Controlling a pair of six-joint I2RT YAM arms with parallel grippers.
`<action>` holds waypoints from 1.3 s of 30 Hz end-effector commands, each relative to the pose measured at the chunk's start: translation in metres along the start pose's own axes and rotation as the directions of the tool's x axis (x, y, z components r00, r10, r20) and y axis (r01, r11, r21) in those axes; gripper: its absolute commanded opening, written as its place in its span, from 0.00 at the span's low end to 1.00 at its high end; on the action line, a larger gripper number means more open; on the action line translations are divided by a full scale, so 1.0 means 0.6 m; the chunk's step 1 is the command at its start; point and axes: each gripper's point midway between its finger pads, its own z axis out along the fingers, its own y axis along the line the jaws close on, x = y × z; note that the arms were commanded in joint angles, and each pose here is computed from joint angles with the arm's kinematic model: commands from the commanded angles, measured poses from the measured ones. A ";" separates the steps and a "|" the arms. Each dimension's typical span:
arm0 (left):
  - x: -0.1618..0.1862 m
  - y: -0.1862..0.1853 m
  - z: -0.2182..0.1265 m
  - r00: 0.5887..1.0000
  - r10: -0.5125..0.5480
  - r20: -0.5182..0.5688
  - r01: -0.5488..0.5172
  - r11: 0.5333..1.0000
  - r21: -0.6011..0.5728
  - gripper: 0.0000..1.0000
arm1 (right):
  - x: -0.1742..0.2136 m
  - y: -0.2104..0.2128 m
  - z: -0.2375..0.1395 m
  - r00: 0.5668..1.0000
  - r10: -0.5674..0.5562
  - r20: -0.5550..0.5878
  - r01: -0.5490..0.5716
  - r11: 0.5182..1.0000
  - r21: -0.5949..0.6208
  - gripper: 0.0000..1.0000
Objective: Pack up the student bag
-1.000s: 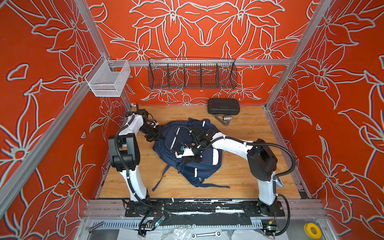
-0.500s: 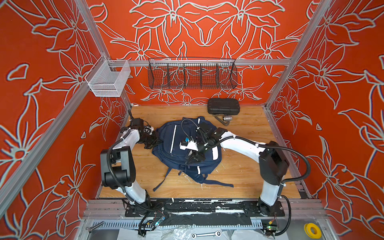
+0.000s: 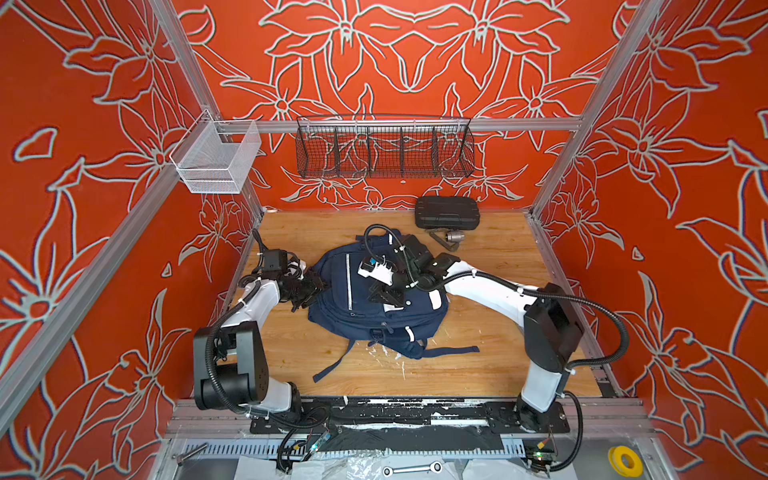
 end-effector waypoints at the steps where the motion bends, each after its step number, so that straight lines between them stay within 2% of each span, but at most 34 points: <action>1: -0.007 -0.013 -0.037 0.994 0.091 0.057 -0.088 0.995 -0.046 0.69 | 0.010 0.006 0.020 0.998 -0.022 -0.061 0.025 0.999 0.038 0.38; 3: -0.004 -0.016 -0.051 0.990 0.122 0.071 -0.118 0.991 -0.063 0.73 | 0.018 0.014 0.025 0.997 -0.051 -0.064 0.055 0.997 0.054 0.41; 7: 0.005 -0.013 -0.065 0.987 0.139 0.077 -0.132 0.987 -0.090 0.80 | 0.044 0.019 0.039 0.973 -0.191 -0.130 0.208 0.969 0.134 0.45; 10: 0.008 -0.015 -0.069 0.986 0.141 0.093 -0.133 0.987 -0.089 0.82 | 0.055 0.009 0.050 0.959 -0.208 -0.191 0.240 0.957 0.162 0.45; 11: 0.008 -0.016 -0.071 0.985 0.141 0.102 -0.132 0.987 -0.087 0.85 | 0.059 0.003 0.054 0.953 -0.213 -0.217 0.254 0.949 0.185 0.45; 12: 0.007 -0.018 -0.074 0.984 0.139 0.111 -0.129 0.988 -0.086 0.94 | 0.063 -0.003 0.057 0.948 -0.212 -0.237 0.262 0.942 0.207 0.44; 14: 0.007 -0.025 -0.080 0.980 0.153 0.125 -0.144 0.986 -0.078 0.97 | 0.064 -0.019 0.058 0.945 -0.195 -0.262 0.265 0.927 0.266 0.42; 20: 0.018 -0.044 -0.087 0.965 0.214 0.153 -0.205 0.976 -0.069 0.97 | 0.070 -0.033 0.060 0.942 -0.188 -0.278 0.280 0.896 0.343 0.34; 24: 0.023 -0.050 -0.086 0.957 0.220 0.188 -0.216 0.975 -0.040 0.97 | 0.073 -0.006 0.077 0.943 -0.248 -0.222 0.307 0.906 0.292 0.41; 28: 0.029 -0.057 -0.084 0.958 0.225 0.179 -0.227 0.974 -0.010 0.97 | 0.084 -0.021 0.087 0.937 -0.234 -0.258 0.314 0.889 0.332 0.42; 30: 0.031 -0.058 -0.083 0.959 0.226 0.172 -0.229 0.973 -0.002 0.97 | 0.086 -0.025 0.091 0.937 -0.235 -0.260 0.316 0.886 0.339 0.38; 33: 0.035 -0.058 -0.081 0.960 0.227 0.161 -0.231 0.973 0.005 0.99 | 0.082 -0.029 0.088 0.946 -0.216 -0.244 0.296 0.883 0.365 0.27; 36: 0.042 -0.057 -0.081 0.957 0.246 0.153 -0.249 0.968 -0.001 0.87 | 0.067 -0.019 0.082 0.959 -0.199 -0.203 0.261 0.899 0.351 0.14; 39: 0.050 -0.056 -0.082 0.946 0.288 0.146 -0.286 0.958 -0.034 0.74 | 0.054 0.004 0.078 0.974 -0.167 -0.151 0.203 0.942 0.267 0.05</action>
